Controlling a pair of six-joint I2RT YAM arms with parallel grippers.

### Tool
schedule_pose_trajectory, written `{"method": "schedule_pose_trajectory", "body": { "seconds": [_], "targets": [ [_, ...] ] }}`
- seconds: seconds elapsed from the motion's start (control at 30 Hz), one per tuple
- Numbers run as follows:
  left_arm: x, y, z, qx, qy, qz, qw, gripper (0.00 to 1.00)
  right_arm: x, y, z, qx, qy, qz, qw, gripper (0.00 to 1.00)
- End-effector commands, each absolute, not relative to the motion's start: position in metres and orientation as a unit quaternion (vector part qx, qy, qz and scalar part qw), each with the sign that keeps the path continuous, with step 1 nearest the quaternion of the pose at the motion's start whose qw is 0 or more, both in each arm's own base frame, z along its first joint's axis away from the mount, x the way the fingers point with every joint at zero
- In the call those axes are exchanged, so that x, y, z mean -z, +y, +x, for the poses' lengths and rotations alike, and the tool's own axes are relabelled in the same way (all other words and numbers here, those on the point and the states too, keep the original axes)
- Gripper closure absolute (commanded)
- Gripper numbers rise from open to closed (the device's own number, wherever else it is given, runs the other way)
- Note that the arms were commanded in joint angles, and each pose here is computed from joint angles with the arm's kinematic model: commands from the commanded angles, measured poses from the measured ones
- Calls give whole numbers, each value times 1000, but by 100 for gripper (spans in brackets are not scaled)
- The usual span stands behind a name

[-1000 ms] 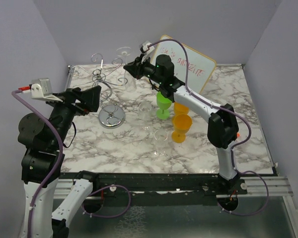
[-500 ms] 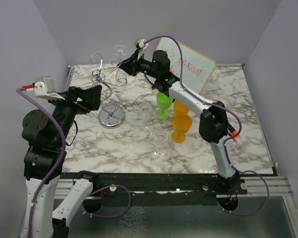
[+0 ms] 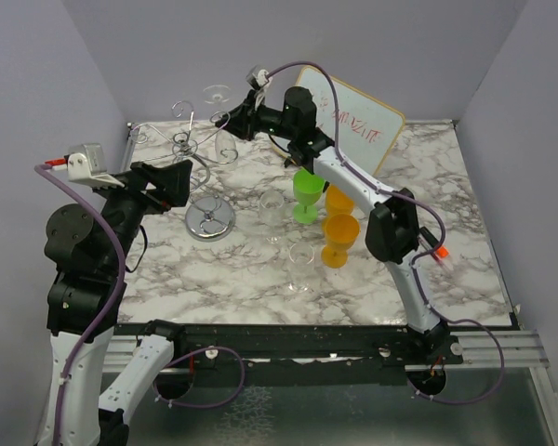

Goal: Place the wine glass upside down on the wine glass rack

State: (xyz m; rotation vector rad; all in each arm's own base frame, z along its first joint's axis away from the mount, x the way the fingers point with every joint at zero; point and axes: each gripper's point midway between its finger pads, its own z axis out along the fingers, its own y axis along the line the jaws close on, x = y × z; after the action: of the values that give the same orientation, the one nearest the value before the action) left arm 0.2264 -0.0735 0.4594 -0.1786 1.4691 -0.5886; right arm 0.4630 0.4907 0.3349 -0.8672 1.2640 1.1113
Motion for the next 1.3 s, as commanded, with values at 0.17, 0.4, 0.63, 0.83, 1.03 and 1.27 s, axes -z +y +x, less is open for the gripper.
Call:
{"method": "schedule_pose_trajectory", "body": {
  "seconds": [0.17,0.4,0.63,0.83,1.03,1.27],
  "targets": [
    [-455,-70,234,255,661,-90,700,1,-325,503,438,-510,513,-432,539,99],
    [-453,-71,241,252,664,-88,699,1,-326,500,418,-524,485,-461,527,99],
    [-452,-74,247,256,669,-89,693,1,-329,490,404,-523,468,-467,538,99],
    [-449,-76,247,261,672,-90,688,1,-350,475,401,-504,459,-442,583,99],
    [-448,-78,248,265,673,-88,685,1,-363,468,410,-484,467,-414,613,99],
    [-446,-78,246,266,673,-89,684,1,-356,465,441,-454,505,-363,638,99]
  ]
}}
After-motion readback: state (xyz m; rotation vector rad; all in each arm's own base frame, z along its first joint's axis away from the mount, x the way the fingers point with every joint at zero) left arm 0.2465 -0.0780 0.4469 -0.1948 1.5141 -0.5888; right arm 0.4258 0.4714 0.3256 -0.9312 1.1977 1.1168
